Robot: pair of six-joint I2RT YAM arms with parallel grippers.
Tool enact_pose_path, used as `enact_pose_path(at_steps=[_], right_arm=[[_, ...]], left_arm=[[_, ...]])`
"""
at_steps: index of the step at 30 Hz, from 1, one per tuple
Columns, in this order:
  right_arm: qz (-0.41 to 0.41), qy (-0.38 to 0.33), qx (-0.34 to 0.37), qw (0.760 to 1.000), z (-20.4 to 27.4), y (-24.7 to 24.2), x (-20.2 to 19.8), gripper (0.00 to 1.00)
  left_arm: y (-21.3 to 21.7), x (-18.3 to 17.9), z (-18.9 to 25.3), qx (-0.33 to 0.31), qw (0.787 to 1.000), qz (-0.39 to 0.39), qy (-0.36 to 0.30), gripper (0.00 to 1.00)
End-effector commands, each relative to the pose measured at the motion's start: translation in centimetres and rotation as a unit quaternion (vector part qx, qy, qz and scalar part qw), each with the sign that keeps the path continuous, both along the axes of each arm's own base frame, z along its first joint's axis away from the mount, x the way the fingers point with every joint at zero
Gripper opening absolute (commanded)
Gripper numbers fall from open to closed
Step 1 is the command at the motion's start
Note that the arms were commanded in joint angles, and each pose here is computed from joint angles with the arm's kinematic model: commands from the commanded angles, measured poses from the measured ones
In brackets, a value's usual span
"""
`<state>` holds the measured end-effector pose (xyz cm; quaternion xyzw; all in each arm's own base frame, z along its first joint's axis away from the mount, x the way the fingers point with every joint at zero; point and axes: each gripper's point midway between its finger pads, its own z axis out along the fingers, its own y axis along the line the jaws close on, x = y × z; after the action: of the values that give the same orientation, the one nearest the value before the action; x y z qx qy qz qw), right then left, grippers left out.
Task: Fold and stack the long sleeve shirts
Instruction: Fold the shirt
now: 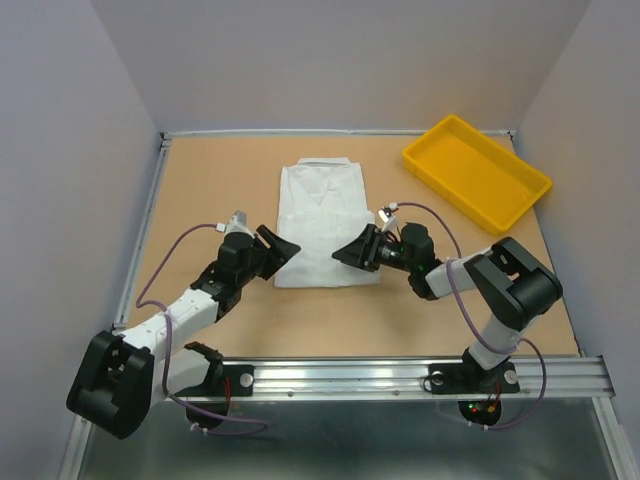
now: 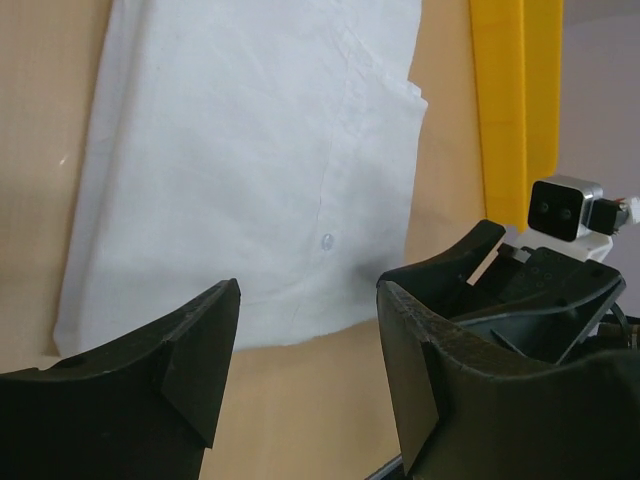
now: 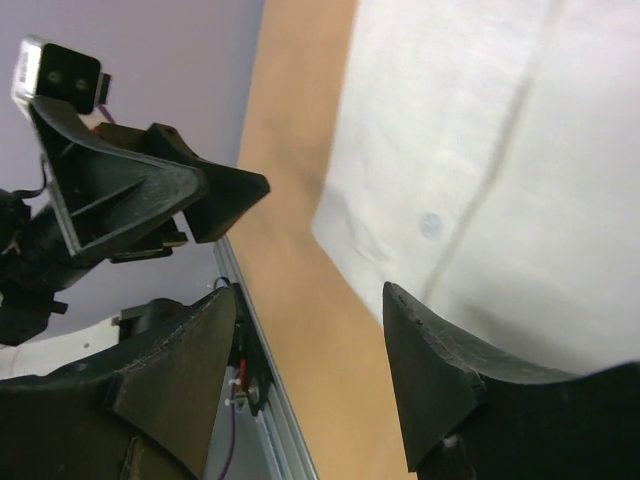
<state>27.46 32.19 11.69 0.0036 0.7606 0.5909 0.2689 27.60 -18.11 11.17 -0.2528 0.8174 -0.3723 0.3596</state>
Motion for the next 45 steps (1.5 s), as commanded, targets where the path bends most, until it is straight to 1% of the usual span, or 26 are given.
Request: enact_pose_path(at_steps=[1,3,8,11,14,17,18,20,21,23,24,25,26,27,28,29,30,31,33,34,37,38,39,41,45], right_arm=[[-0.021,0.026,-0.037,0.999,-3.5,-2.9,-0.7,0.66],[-0.041,0.042,-0.062,0.996,-5.8,-4.5,-0.9,0.66],[-0.057,0.061,-0.093,0.992,-8.8,-6.4,-1.6,0.66],[-0.063,0.067,-0.108,0.99,-10.0,-7.0,-1.8,0.66],[-0.052,0.051,-0.109,0.991,-9.7,-6.9,-2.0,0.66],[-0.05,0.035,-0.099,0.993,-8.2,-6.7,-1.7,0.66],[-0.051,0.014,-0.088,0.995,-6.6,-6.3,-0.9,0.66],[-0.045,0.009,-0.087,0.995,-5.5,-5.9,-0.2,0.66],[-0.045,-0.01,-0.079,0.996,-4.0,-5.4,0.9,0.66],[-0.052,-0.015,-0.079,0.995,-3.0,-5.4,2.3,0.66],[-0.055,-0.018,-0.077,0.995,-2.5,-5.4,3.1,0.66],[-0.056,-0.019,-0.073,0.996,-2.1,-5.3,4.0,0.66],[-0.065,-0.033,-0.064,0.995,-0.7,-5.5,5.9,0.66],[-0.065,-0.038,-0.056,0.996,0.1,-5.4,6.8,0.66],[-0.074,-0.035,-0.056,0.995,-0.1,-5.8,8.0,0.66],[-0.078,-0.054,-0.048,0.994,1.5,-5.5,9.8,0.66],[-0.082,-0.059,-0.046,0.994,1.9,-5.5,10.7,0.66],[-0.091,-0.049,-0.051,0.993,1.0,-6.0,11.9,0.66],[-0.099,-0.065,-0.041,0.992,2.3,-6.0,14.3,0.66],[-0.103,-0.05,-0.044,0.993,1.0,-6.3,15.2,0.66],[-0.112,-0.054,-0.041,0.991,1.0,-6.3,17.5,0.66],[-0.112,-0.04,-0.046,0.992,-0.6,-6.3,17.8,0.66],[-0.112,-0.042,-0.044,0.992,-0.5,-6.1,18.3,0.66],[-0.114,-0.032,-0.049,0.992,-1.7,-6.3,18.7,0.66],[-0.121,-0.014,-0.067,0.99,-4.4,-6.6,18.7,0.65]], left_arm=[[-1.9,0.1,-0.2,-0.009,0.999,-0.034,-0.001,0.68],[-2.1,0.0,-1.6,-0.015,0.999,-0.033,0.014,0.68],[-1.1,-0.8,-5.0,-0.005,0.999,-0.009,0.052,0.68],[-0.1,-1.1,-5.8,0.002,0.998,0.008,0.063,0.68],[1.4,-1.3,-5.8,0.011,0.997,0.028,0.064,0.68],[2.1,-0.4,-4.2,0.02,0.998,0.037,0.041,0.68],[2.2,0.0,-3.1,0.02,0.999,0.04,0.026,0.68],[2.0,0.7,-1.7,0.023,0.999,0.035,0.006,0.68],[1.6,1.6,-0.3,0.026,0.999,0.027,-0.013,0.68],[1.0,2.8,1.1,0.031,0.999,0.016,-0.028,0.68],[0.1,4.0,2.0,0.037,0.999,-0.001,-0.038,0.68],[-0.4,4.8,2.6,0.038,0.998,-0.009,-0.045,0.68],[-0.9,5.5,2.9,0.038,0.998,-0.018,-0.049,0.68],[-1.8,7.0,3.4,0.038,0.997,-0.03,-0.055,0.68],[-2.2,7.8,3.5,0.04,0.997,-0.034,-0.056,0.68],[-2.5,8.5,3.5,0.041,0.997,-0.036,-0.056,0.68],[-3.2,10.0,3.5,0.043,0.997,-0.041,-0.055,0.68],[-3.4,10.8,3.5,0.046,0.996,-0.043,-0.058,0.68],[-4.2,12.8,2.7,0.051,0.996,-0.048,-0.051,0.68],[-4.2,13.3,2.2,0.053,0.996,-0.05,-0.046,0.68],[-4.1,14.9,-0.1,0.053,0.997,-0.047,-0.021,0.67],[-3.4,15.4,-0.7,0.054,0.998,-0.038,-0.015,0.67],[-3.2,15.7,-1.7,0.055,0.998,-0.034,-0.006,0.67],[-2.3,15.9,-2.9,0.057,0.998,-0.022,0.006,0.67],[-0.1,15.7,-5.4,0.058,0.998,0.002,0.036,0.67]])
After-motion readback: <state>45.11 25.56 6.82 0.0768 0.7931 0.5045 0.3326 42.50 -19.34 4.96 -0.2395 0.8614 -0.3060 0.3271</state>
